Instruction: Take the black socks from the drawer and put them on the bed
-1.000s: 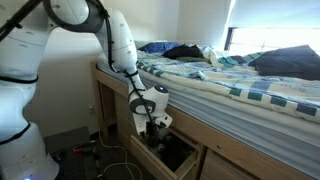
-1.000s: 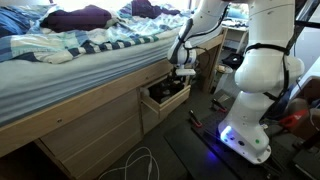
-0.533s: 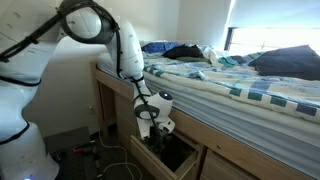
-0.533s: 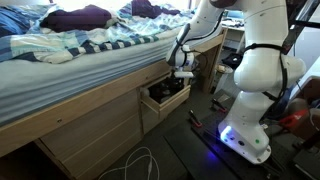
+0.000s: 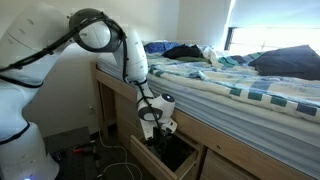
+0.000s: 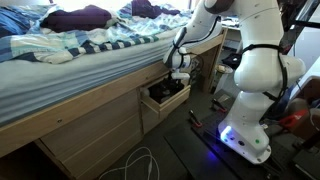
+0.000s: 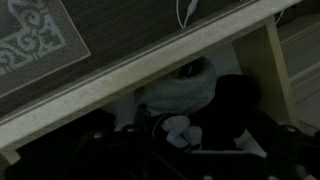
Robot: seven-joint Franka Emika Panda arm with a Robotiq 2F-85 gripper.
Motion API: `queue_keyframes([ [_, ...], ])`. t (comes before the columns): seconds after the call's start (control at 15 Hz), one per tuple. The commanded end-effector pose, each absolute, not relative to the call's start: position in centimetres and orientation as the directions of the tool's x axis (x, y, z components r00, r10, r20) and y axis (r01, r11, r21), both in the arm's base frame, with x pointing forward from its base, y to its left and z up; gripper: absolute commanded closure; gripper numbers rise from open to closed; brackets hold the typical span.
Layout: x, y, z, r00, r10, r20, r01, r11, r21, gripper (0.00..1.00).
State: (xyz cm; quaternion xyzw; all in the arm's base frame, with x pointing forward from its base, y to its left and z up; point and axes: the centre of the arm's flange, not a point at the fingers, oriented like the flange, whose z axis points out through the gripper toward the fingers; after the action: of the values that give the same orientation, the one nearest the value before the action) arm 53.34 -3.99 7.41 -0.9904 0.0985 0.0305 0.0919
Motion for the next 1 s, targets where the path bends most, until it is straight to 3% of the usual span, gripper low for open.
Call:
queue_keyframes([
  [0.0, 53.4, -3.8, 7.2, 0.979, -0.189, -0.081, -0.2, -0.964, -0.176, 0.0],
  [0.93, 53.4, -3.6, 4.3, 0.98, -0.185, -0.066, -0.194, -0.969, -0.151, 0.0],
])
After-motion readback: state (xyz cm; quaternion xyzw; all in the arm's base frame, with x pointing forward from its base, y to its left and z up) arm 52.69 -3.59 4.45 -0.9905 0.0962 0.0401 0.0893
